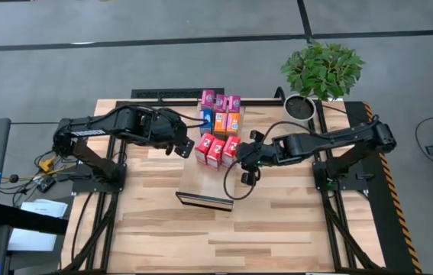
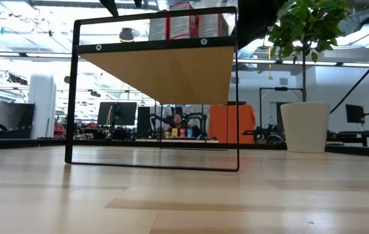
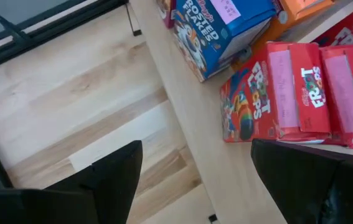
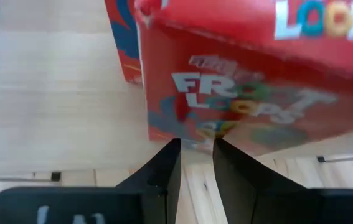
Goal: Stack cereal on shelf
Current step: Adjust the red cereal boxes
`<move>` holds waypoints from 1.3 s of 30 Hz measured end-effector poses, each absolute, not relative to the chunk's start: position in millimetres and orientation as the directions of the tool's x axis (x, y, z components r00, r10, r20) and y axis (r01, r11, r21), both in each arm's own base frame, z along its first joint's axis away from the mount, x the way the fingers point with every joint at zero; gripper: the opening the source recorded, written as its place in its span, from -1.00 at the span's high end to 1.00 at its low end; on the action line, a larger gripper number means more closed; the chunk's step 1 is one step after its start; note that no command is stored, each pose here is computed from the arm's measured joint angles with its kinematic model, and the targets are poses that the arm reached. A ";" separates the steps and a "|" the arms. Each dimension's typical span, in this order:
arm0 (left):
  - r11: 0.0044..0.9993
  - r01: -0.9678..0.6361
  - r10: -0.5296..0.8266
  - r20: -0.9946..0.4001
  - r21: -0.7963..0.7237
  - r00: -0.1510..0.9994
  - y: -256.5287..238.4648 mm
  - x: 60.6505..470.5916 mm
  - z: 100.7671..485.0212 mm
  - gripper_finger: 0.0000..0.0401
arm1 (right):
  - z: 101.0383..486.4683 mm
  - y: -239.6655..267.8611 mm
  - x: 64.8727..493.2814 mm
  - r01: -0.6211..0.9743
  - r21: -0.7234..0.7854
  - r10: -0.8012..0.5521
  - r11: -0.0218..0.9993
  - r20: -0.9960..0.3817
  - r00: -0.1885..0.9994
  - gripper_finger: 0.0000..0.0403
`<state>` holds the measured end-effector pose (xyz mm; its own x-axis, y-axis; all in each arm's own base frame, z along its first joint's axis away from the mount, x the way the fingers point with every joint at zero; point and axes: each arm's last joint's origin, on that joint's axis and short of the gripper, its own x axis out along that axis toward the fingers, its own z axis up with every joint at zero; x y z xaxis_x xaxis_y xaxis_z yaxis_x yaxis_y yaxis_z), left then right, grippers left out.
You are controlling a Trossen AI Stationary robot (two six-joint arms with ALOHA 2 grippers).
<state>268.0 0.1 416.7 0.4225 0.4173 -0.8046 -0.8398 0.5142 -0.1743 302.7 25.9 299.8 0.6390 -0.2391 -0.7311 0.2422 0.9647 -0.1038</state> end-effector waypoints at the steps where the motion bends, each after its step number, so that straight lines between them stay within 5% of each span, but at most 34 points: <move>1: 0.514 -0.840 0.420 -0.803 -0.173 0.422 0.0 268.1 416.6 -0.45 | 299.6 26.0 304.0 0.242 -0.103 -0.239 0.965 -0.727 0.644 0.41; 26: 0.547 -0.805 0.406 -0.769 -0.228 0.494 -9.4 281.3 416.2 -0.45 | 310.7 15.2 300.0 0.231 -0.132 -0.257 0.964 -0.688 0.679 0.41; 35: 0.746 -0.635 0.282 -0.768 -0.200 0.575 -28.1 281.5 420.9 -0.42 | 336.0 26.6 279.5 0.213 -0.081 -0.217 0.974 -0.620 0.754 0.41; 39: 0.829 -0.525 0.208 -0.764 -0.193 0.610 -58.2 288.5 411.4 -0.24 | 337.2 27.1 278.6 0.212 -0.080 -0.216 0.974 -0.615 0.758 0.41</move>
